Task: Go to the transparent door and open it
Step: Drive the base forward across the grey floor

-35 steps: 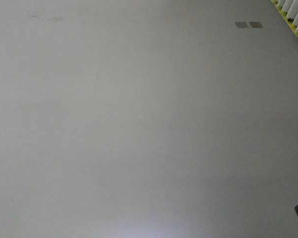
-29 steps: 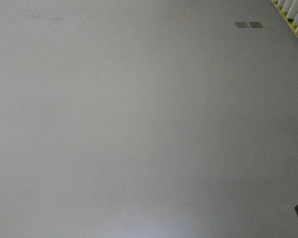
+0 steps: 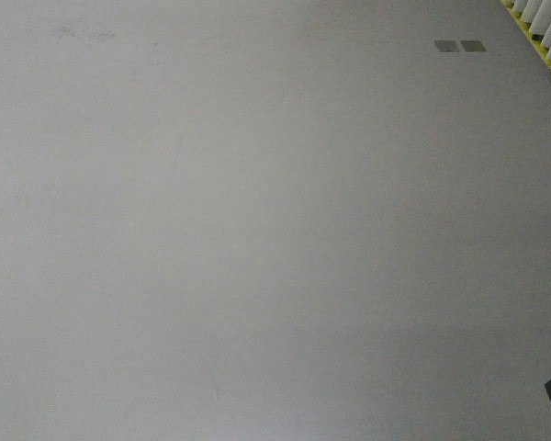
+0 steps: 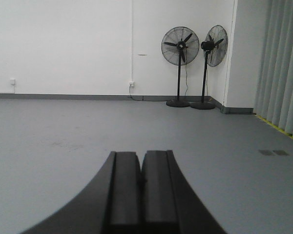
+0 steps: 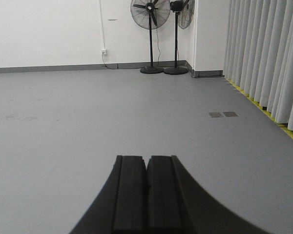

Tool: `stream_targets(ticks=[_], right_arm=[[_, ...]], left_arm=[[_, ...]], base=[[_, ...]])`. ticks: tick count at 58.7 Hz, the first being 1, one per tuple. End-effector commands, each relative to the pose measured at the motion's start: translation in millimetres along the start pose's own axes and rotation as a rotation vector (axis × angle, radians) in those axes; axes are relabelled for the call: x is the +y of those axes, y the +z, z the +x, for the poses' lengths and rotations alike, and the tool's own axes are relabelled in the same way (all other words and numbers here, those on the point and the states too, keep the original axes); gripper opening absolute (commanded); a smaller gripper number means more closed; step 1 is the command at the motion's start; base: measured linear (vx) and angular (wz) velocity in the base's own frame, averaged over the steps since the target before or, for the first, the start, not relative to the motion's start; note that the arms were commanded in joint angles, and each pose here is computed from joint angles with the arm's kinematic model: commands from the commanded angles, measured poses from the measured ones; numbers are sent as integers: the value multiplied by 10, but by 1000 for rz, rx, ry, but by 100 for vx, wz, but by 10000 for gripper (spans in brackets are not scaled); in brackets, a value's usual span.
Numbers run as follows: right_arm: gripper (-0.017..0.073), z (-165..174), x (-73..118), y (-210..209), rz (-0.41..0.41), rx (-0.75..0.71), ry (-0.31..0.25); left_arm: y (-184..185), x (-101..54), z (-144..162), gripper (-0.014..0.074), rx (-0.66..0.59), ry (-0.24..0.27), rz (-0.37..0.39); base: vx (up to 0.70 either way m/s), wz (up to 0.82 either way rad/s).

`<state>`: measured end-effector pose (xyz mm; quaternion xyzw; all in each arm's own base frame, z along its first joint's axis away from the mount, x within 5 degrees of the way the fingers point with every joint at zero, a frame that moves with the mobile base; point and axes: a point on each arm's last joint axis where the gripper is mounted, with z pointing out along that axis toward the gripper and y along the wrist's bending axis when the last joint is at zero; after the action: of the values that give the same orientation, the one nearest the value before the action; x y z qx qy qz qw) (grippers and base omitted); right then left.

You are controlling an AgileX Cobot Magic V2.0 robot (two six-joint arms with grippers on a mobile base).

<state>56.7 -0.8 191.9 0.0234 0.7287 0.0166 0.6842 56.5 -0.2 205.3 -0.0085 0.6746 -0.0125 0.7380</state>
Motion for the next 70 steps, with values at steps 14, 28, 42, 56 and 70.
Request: stream_targets(ticks=[14,28,42,56,70], right_arm=[[-9,-66,6,-12,-6,-93,-8],[-9,-66,6,-12,-6,-93,-8],[-9,-66,6,-12,-6,-93,-8],[-9,-66,6,-12,-6,-93,-8],[-9,-66,6,-12,-6,-93,-8]], left_arm=[[-11,-2,-35,-6,-86,-13,6],[-11,-2,-35,-6,-86,-13,6],[-11,-2,-35,-6,-86,-13,6],[-11,-2,-35,-6,-86,-13,6],[-11,-2,-35,-6,-86,-13,6]], base=[[0,0],[4,-2],[10,-3],[15,-3],[16,-5]])
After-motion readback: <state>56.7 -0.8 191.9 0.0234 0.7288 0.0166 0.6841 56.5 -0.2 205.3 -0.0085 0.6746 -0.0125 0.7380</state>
